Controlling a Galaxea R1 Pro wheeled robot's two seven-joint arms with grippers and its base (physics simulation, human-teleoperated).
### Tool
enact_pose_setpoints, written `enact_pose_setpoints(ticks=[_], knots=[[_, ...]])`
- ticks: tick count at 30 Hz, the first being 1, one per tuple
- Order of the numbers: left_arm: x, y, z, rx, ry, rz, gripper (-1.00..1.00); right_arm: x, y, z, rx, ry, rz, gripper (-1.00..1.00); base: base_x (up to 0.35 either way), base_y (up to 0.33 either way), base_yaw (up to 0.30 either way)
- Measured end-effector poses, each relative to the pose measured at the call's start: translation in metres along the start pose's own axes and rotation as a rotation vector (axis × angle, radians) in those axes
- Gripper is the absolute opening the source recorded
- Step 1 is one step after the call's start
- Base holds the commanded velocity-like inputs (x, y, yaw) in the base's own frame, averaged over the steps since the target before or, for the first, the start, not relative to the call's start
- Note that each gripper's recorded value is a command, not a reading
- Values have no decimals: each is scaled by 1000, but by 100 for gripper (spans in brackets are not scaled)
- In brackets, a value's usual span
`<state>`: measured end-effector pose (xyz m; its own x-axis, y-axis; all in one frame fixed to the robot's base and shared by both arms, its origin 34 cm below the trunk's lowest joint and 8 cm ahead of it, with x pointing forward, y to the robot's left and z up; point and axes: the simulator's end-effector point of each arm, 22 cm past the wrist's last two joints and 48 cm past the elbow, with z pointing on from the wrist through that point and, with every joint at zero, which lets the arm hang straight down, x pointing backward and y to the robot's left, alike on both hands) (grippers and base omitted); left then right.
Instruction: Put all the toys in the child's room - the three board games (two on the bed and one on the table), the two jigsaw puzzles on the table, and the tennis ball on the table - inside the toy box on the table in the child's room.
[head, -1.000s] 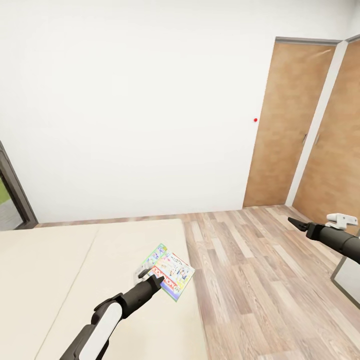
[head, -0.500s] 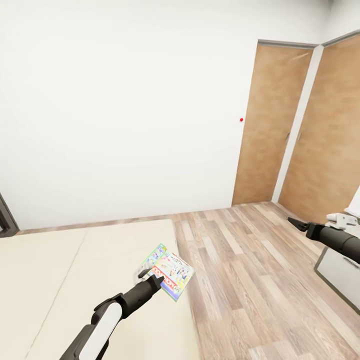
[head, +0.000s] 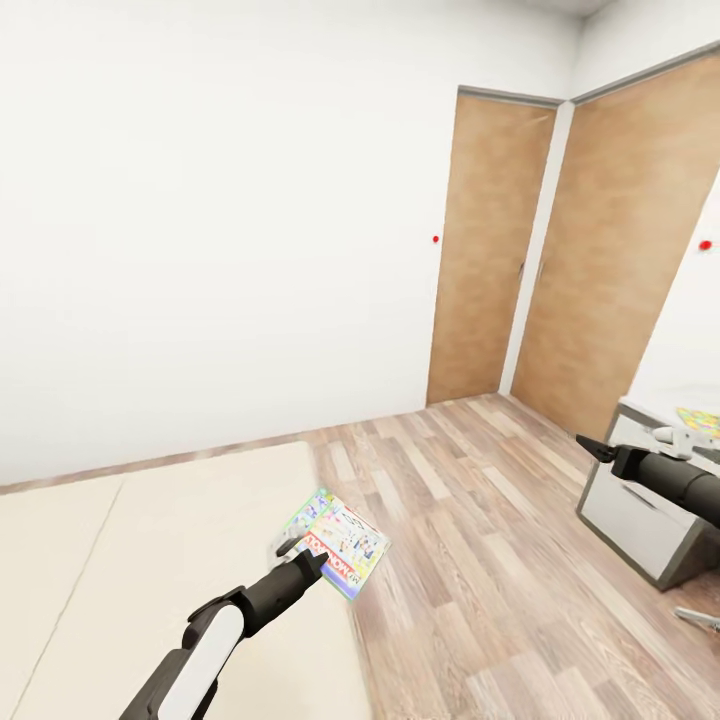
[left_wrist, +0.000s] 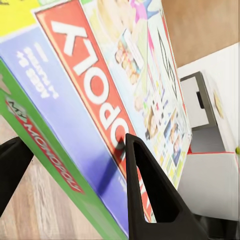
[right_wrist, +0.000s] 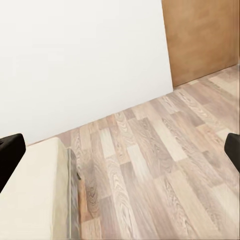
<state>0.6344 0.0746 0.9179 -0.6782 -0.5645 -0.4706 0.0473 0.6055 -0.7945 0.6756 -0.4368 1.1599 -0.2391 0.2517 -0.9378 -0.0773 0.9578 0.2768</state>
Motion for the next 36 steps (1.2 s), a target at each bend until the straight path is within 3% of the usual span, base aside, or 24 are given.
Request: enact_pose_setpoints(ticks=[12,18,22,23,29,36], knots=[[1,-1,0,6,5,-17,-100,13,1,8,-6,36,10,100,0,0,-281],[0,-2,-1,15,3,-38,-100,56,30,36,-75,155,1,100,0,0,-282],[-3,2,-3,10,-4,-46,-100,118,62,65,-136,300,23,100,0,0,-282],[-3,2,-3,11,-4,-47,-100,118,62,65,-137,301,23,100,0,0,-282],[-15,14,-8,-6,-30,-65,-100,196,101,122,-162,488,83,100,0,0,-282],[-18,18,-10,-13,-39,-70,-100,236,110,153,-150,552,74,100,0,0,-282]])
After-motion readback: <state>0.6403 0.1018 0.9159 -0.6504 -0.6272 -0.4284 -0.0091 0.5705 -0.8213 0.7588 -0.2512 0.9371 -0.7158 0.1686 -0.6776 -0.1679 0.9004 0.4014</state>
